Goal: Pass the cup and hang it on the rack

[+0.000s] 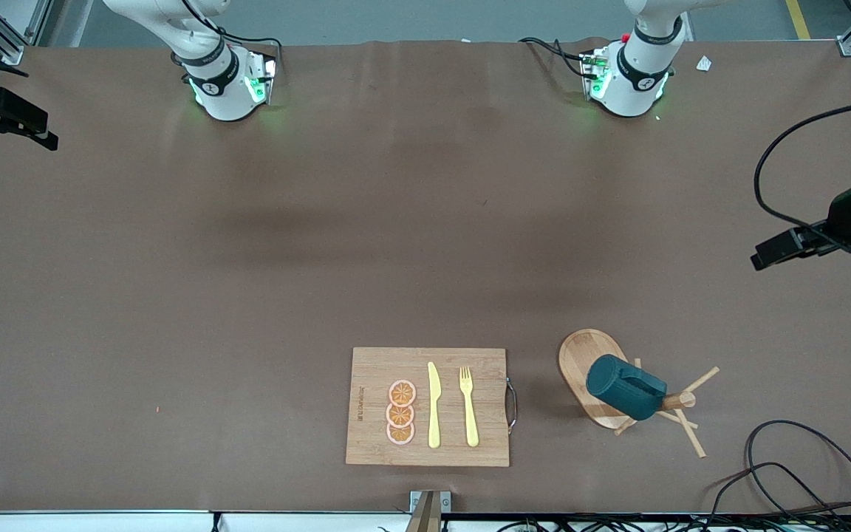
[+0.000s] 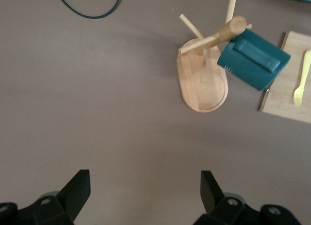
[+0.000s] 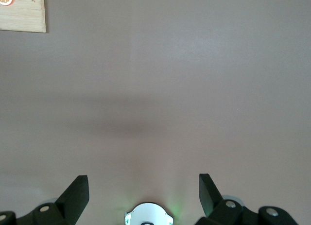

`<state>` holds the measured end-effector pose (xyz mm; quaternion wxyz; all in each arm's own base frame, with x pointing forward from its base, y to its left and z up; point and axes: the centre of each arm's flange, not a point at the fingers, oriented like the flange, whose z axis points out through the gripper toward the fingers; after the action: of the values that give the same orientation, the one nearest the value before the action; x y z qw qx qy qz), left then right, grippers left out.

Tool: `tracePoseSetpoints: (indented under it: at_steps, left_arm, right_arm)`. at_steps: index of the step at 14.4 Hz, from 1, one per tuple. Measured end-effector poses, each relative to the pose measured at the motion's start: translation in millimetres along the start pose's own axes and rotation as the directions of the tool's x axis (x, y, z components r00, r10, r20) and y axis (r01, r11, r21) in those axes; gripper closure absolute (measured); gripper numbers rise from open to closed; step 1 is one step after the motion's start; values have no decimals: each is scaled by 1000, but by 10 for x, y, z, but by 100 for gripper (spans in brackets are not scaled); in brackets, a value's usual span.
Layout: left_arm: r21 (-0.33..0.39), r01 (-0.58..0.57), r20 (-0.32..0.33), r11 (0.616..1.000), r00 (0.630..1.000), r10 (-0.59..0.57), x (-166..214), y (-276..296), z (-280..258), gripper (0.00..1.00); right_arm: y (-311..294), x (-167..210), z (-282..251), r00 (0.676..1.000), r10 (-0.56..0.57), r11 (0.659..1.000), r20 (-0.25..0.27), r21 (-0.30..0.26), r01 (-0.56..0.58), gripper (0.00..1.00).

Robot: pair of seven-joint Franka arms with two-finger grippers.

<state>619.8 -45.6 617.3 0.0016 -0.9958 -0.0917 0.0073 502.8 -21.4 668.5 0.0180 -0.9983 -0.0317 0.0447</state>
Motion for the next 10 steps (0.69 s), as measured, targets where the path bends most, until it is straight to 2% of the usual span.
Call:
tracePoseSetpoints:
  at_steps: [4,8,10]
  left_arm:
    - [58,-24,-4,998,1000,24,-556,-73,-223,0]
    - [63,-63,24,996,998,62,-1166,-67,-194,0]
    - [67,-77,24,995,997,76,-1335,-43,-178,0]
  right_arm:
    - [1,0,0,1000,0,1000,0,0,0,0]
    - [1,0,0,1000,0,1000,0,0,0,0]
    - [1,0,0,1000,0,1000,0,0,0,0]
